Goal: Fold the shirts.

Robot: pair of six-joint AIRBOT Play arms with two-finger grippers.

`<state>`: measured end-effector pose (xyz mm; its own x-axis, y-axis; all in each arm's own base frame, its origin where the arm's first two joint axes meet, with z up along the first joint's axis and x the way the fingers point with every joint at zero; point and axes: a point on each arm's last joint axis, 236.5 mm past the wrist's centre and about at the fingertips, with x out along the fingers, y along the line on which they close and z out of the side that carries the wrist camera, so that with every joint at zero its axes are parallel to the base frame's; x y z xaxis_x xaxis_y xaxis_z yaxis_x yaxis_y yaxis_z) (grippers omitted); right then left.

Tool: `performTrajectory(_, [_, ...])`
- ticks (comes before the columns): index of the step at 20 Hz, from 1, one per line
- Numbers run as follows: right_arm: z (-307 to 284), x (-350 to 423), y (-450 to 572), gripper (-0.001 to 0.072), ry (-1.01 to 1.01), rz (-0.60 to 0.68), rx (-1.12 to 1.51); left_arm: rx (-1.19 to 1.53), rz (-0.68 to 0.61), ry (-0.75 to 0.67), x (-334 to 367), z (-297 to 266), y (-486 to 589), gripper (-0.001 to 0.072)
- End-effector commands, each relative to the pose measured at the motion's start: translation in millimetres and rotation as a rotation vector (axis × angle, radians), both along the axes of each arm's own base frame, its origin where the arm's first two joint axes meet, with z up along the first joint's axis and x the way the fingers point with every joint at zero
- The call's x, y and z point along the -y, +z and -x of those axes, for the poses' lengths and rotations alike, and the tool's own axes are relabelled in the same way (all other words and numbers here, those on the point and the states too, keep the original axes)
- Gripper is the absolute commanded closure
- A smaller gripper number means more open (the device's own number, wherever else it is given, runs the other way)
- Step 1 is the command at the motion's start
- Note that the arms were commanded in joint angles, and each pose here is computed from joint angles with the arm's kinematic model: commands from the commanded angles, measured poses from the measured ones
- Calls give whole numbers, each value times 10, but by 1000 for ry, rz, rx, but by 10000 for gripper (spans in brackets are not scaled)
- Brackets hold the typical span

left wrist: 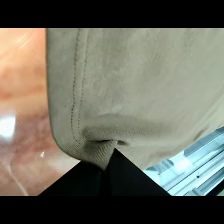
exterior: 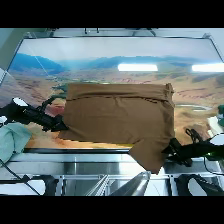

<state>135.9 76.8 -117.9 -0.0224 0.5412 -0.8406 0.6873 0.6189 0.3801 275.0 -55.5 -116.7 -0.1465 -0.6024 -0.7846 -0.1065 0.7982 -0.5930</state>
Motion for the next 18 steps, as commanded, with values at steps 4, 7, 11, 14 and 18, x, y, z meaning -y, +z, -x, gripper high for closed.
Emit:
performTrajectory(4, [-506,-81,-36,583,17,-48,251,-5,44,9,65,1,73,679])
performTrajectory(7, [-571,-229,184,694,51,-126,313,-22,59,-1,82,46,102,679])
performTrajectory(11, [-755,-209,664,694,71,-132,408,-40,93,-46,97,52,292,679])
performTrajectory(14, [-944,52,1117,695,41,-97,489,-74,62,-72,1,56,405,679])
performTrajectory(18, [-1114,588,1369,694,-52,10,549,-93,68,-48,-72,85,413,679])
